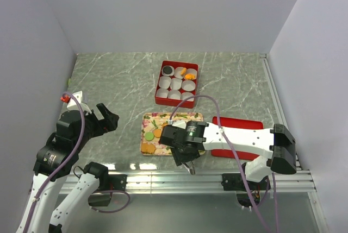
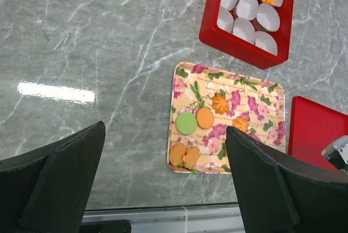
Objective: Pack the cookies
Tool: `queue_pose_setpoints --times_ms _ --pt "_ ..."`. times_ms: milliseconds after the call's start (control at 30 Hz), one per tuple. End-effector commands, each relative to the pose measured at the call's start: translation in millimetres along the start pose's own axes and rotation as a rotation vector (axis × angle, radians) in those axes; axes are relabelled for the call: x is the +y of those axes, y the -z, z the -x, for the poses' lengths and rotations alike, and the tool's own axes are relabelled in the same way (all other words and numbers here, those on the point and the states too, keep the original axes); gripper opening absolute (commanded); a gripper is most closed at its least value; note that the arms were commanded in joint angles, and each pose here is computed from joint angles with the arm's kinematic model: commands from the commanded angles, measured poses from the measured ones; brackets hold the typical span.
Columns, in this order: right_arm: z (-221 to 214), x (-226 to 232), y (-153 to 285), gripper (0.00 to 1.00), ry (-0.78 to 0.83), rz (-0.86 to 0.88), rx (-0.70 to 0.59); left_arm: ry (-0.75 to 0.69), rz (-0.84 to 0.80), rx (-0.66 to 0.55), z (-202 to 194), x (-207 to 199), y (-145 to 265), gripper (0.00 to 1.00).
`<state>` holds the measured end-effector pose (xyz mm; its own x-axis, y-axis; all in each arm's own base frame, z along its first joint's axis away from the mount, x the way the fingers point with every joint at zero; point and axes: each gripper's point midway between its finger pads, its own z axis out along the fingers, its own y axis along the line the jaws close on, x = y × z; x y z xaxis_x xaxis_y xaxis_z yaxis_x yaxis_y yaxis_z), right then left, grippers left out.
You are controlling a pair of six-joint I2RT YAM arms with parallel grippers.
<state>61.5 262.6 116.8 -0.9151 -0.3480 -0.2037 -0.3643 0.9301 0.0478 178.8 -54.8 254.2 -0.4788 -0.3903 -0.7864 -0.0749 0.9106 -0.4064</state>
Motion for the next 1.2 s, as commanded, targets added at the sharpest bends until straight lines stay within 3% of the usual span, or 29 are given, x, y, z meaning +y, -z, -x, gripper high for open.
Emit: queue_pose_setpoints --times_ms 0,200,467,800,1033,1167 --pt "12.3 6.0 6.2 0.51 0.024 -0.001 -0.044 -0.009 -0.03 -0.026 5.4 -4.8 1.1 0.99" --pt "10.8 -0.9 6.3 0.42 0.03 -0.026 -0.039 -0.008 -0.032 -0.032 6.2 -4.9 2.0 0.99" --pt "34.9 -19.2 26.5 0.41 0.0 -0.062 -0.091 -0.008 -0.032 -0.033 6.5 -4.9 2.7 0.99" --pt "141.1 -47.4 89.1 0.4 -0.09 -0.01 -0.267 -0.011 -0.028 -0.025 5.5 -4.4 0.0 0.99" --pt "227.7 -53.0 94.4 0.39 -0.115 0.038 -0.321 0.003 -0.02 -0.046 8.2 -2.0 3.9 0.99" --pt "268.0 -49.2 76.3 0.39 -0.117 0.063 -0.31 -0.001 -0.023 -0.035 6.8 -2.9 1.4 0.99"
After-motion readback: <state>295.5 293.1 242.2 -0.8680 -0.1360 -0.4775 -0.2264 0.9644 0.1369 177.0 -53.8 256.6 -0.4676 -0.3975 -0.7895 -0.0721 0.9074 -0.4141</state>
